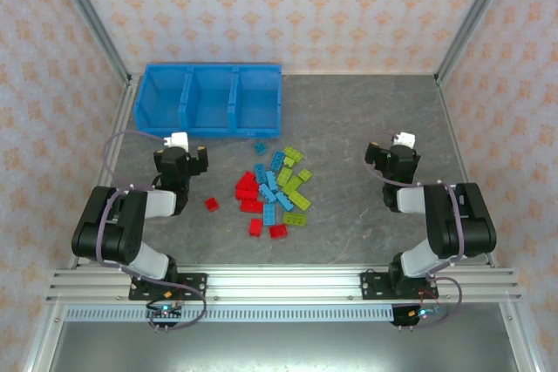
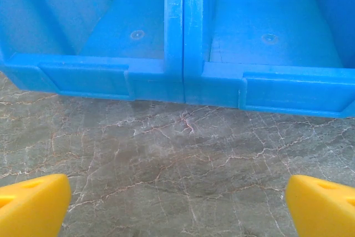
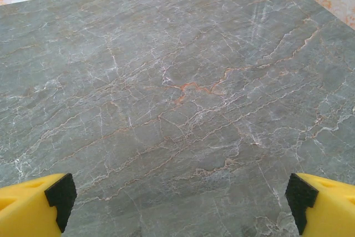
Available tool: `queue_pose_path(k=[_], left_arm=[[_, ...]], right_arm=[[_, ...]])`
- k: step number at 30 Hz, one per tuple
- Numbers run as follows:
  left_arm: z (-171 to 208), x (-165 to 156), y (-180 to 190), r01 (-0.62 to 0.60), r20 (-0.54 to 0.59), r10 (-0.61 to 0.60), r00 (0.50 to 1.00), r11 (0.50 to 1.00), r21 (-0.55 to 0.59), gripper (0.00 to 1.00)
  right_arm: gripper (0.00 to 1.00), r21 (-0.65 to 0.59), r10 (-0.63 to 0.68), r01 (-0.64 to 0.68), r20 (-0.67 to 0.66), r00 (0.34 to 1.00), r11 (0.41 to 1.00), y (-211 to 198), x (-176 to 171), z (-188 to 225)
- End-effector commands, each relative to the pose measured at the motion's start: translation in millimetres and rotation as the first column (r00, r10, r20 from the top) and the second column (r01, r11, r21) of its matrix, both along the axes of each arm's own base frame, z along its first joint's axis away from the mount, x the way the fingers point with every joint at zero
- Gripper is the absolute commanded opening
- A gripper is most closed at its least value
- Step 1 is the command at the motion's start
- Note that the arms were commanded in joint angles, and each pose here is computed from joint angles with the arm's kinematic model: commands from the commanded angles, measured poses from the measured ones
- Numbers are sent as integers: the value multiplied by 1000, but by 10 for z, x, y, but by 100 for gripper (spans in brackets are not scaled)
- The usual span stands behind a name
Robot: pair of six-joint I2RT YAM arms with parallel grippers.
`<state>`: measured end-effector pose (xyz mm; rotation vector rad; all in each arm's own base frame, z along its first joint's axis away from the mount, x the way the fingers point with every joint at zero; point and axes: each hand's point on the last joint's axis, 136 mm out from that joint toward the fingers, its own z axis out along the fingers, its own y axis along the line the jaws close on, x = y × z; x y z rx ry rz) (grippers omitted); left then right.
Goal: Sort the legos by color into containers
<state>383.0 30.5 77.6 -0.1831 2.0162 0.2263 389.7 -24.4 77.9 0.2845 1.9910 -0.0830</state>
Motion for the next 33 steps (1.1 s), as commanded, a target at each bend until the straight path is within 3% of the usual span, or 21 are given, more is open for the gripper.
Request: queue_pose_path(k=[1, 18, 21, 24, 30, 33], left_arm=[[166, 87, -15, 0, 56, 1, 998, 1000, -9, 100], [163, 85, -15, -1, 55, 1, 998, 1000, -9, 100], [167, 83, -15, -1, 57, 1, 998, 1000, -8, 100], [209, 75, 32, -36, 56, 36, 998, 999, -2, 100], [421, 31, 79, -98, 5, 98, 995, 995, 22, 100], [560, -71, 1, -99, 1, 99, 995, 995, -16, 100]], right_arm=[[99, -6, 5, -5, 25, 1000, 1000, -9, 48, 100], [99, -5, 5, -5, 28, 1000, 1000, -11, 44, 108], [99, -39, -80, 81, 29, 996, 996, -102, -3, 408], [99, 82, -232, 232, -4, 973, 969, -225, -161, 789], [100, 341, -117, 146, -104, 988, 929, 214, -415, 1185], [100, 446, 21, 82, -220, 975, 891, 623, -502, 1183]])
